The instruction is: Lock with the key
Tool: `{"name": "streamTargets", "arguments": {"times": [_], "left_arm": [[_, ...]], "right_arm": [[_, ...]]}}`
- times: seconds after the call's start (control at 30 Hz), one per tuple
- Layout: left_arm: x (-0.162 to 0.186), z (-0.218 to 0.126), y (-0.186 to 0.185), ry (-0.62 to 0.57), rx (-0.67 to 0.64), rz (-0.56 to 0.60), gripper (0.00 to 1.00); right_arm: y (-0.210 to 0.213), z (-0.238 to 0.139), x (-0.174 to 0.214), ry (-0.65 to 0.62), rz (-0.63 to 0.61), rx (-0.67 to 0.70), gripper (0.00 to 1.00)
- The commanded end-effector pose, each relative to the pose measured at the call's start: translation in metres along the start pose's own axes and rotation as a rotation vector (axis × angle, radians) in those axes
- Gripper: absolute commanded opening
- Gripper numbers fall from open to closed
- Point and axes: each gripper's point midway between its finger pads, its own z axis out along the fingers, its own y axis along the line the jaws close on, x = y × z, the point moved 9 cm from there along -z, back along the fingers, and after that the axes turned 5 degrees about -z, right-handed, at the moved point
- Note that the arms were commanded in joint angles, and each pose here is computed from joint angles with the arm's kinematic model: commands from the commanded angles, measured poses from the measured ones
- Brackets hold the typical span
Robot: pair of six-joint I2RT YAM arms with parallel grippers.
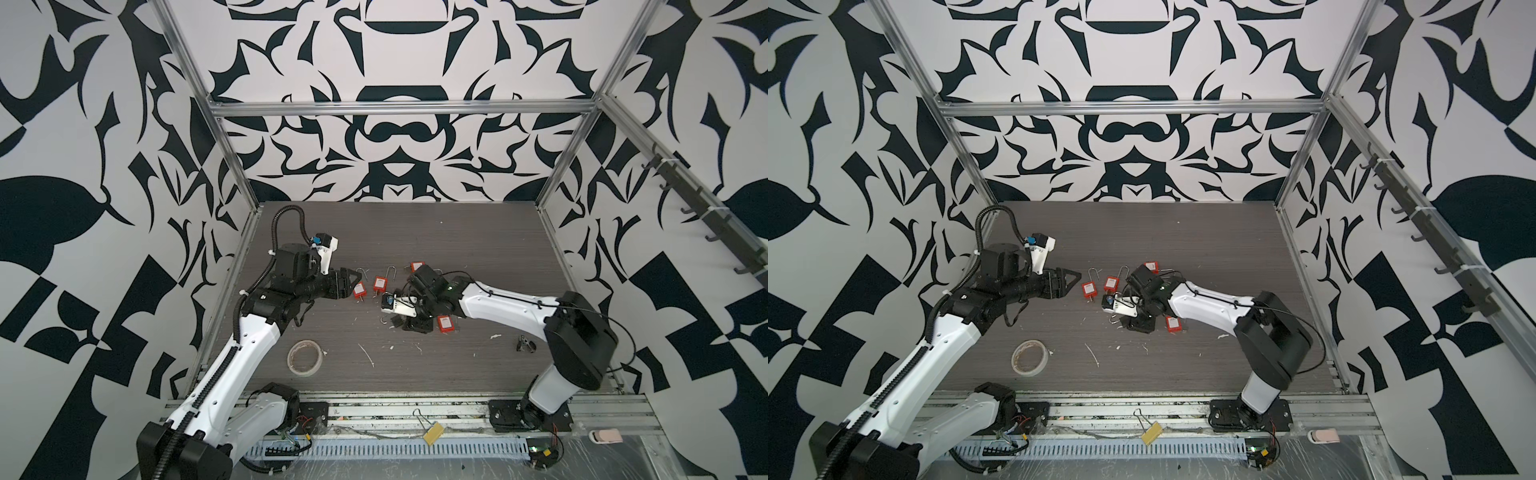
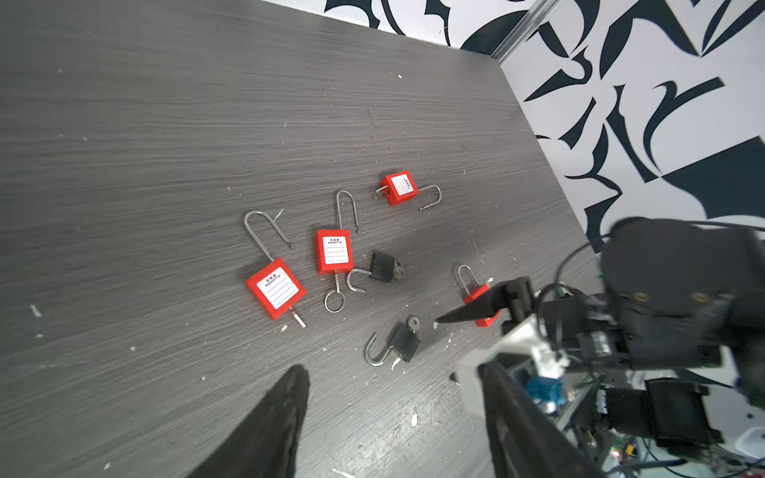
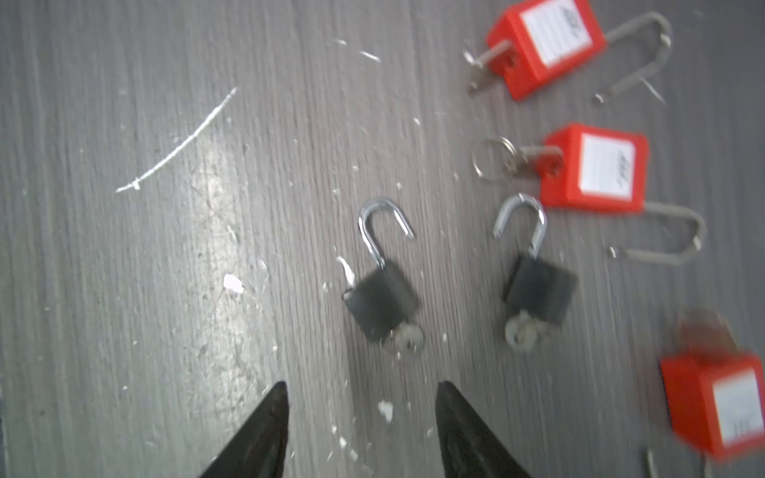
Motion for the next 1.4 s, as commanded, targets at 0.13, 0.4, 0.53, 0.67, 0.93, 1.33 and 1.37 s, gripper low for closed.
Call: {"name": "streamTargets", "arguments": {"times": [0.13, 0.4, 0.53, 0.67, 0.93, 1.33, 1.37], "left_arm": [[0.000, 0.012, 0.002, 0.032, 0.063, -0.035, 0.69], [-0.004, 0.023, 0.004, 0.080, 0.062, -0.024, 0.69], [-0.004, 0.024, 0.006, 0.082, 0.051, -0.017, 0.69], [-0.002, 0.025, 0.007, 0.087, 0.048, -0.021, 0.69], [0.000, 0.024, 0.007, 0.084, 0.049, -0.022, 0.68], [0.004, 0.019, 0.005, 0.070, 0.066, -0.017, 0.68], [0.005, 0.018, 0.005, 0.070, 0.067, -0.018, 0.68]], "right_arm": [[-0.009, 0.011, -0.021, -0.051, -0.159, -0.126, 0.62], [-0.023, 0.029, -0.015, 0.020, -0.148, -0.208, 0.64], [-0.026, 0.034, -0.012, 0.043, -0.149, -0.221, 0.65], [-0.024, 0.039, -0.007, 0.074, -0.143, -0.247, 0.65], [-0.020, 0.045, 0.002, 0.084, -0.144, -0.241, 0.60], [-0.018, 0.056, 0.013, 0.172, -0.153, -0.165, 0.56], [-0.018, 0.057, 0.014, 0.173, -0.152, -0.138, 0.57]]}}
